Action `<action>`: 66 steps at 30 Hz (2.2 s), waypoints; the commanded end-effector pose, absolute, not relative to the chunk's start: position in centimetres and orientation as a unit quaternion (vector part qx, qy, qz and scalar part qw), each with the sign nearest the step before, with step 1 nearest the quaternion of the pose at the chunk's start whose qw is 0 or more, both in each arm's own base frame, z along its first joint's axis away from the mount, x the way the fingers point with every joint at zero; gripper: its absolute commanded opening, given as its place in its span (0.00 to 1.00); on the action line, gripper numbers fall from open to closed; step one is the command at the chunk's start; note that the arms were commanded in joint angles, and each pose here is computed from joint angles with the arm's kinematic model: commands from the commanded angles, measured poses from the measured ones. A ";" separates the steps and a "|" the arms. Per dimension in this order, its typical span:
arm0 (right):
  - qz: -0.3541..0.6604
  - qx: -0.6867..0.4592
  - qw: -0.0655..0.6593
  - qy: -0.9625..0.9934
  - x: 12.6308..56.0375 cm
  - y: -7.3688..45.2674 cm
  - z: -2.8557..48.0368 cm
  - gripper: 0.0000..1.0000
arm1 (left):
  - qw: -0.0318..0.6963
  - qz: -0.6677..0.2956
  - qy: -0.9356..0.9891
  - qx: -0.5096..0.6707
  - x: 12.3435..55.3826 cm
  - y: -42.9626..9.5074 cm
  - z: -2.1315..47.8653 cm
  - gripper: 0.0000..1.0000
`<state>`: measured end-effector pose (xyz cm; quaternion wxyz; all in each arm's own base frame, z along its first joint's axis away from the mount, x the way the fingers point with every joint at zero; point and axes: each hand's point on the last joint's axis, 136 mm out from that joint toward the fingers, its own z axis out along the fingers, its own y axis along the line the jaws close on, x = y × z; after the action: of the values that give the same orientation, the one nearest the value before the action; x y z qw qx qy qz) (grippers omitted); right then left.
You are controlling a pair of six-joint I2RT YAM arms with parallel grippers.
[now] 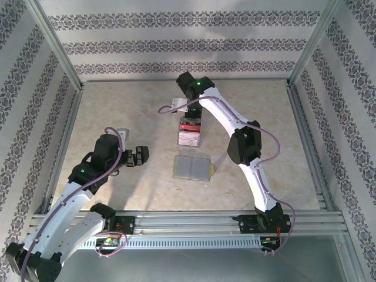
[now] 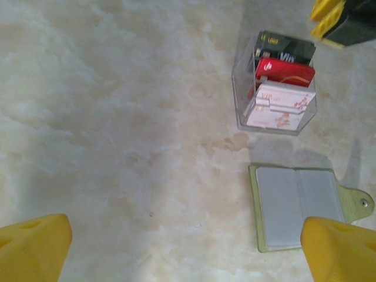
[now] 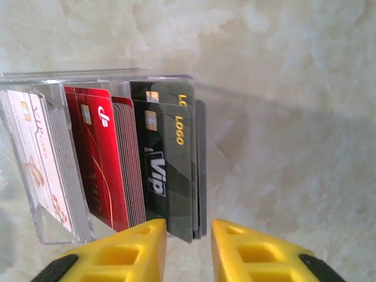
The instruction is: Take the credit cards out of the card holder
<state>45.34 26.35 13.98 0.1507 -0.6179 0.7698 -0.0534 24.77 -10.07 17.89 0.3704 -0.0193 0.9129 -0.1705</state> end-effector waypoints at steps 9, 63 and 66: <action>0.102 -0.330 0.254 0.903 38.1 21.4 24.4 0.44 | 0.211 -0.326 0.918 -0.074 25.5 -16.2 11.8 0.90; 0.063 0.021 0.618 0.783 37.7 -0.7 13.3 0.98 | 0.597 0.069 0.799 -0.028 35.7 0.0 14.5 1.00; 0.067 -0.006 0.615 0.786 38.2 0.5 11.9 0.98 | 0.609 0.057 0.791 -0.007 36.3 -0.6 13.9 1.00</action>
<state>37.28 -1.11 10.03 0.5682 0.0421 0.8198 0.0566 34.92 -0.03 11.34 0.5465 -0.0330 0.8339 0.0695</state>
